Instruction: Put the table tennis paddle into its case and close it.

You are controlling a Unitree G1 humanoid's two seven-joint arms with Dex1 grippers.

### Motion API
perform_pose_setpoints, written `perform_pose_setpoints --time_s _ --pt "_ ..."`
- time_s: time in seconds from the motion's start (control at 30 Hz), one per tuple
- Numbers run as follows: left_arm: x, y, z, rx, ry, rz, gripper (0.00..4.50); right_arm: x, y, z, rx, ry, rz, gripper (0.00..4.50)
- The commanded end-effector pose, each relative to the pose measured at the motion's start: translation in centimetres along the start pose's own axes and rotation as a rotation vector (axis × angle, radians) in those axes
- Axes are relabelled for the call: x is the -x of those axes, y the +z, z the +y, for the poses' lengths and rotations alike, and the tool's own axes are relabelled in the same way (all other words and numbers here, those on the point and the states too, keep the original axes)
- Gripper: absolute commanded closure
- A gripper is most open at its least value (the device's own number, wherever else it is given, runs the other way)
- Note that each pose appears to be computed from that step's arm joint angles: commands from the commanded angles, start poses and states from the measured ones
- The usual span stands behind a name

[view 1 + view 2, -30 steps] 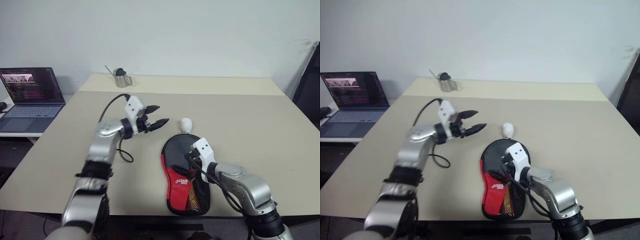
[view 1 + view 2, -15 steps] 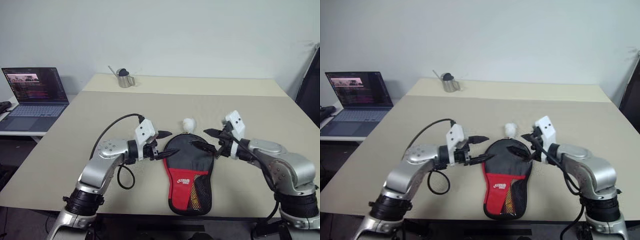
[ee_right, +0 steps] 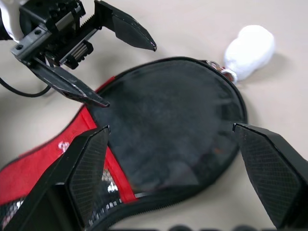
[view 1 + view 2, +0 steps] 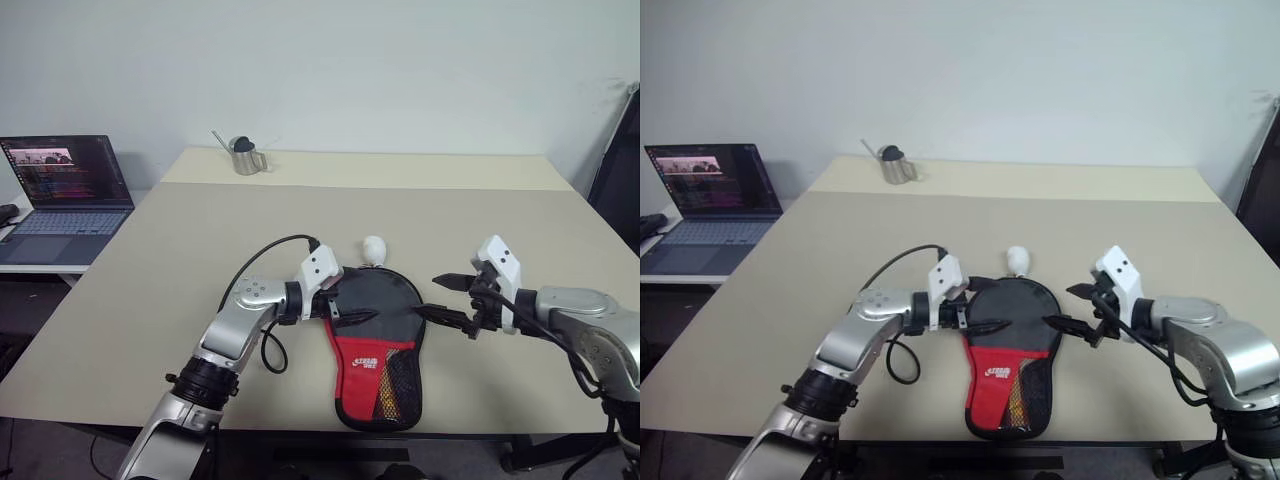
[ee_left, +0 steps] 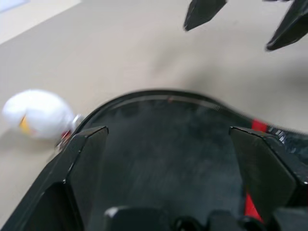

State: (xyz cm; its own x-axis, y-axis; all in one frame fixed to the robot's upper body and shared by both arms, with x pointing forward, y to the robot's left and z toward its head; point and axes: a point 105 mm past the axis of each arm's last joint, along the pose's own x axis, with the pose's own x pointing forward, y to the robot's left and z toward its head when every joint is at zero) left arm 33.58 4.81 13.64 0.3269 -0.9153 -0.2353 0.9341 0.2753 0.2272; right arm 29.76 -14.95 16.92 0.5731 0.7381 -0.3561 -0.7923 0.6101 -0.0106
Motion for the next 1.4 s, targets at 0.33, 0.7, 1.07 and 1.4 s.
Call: perform_pose_setpoints --time_s 0.33,0.7,1.07,1.4 --pt "-2.2 -3.4 -1.4 0.01 -0.026 0.056 0.03 -1.7 5.1 -4.2 0.04 -0.146 -0.155 0.0" --pt "-2.6 -3.2 -1.8 0.007 -0.018 0.04 0.03 -10.9 7.7 -4.9 -0.03 -0.131 -0.152 0.0" --pt "-2.3 -3.2 -2.1 0.009 -0.002 0.04 0.03 -16.4 5.9 -7.6 0.001 -0.305 -0.055 0.0" --pt "-2.1 -3.5 -2.0 0.01 0.008 0.052 0.03 -16.7 4.6 -8.3 0.011 -0.365 -0.014 0.0"
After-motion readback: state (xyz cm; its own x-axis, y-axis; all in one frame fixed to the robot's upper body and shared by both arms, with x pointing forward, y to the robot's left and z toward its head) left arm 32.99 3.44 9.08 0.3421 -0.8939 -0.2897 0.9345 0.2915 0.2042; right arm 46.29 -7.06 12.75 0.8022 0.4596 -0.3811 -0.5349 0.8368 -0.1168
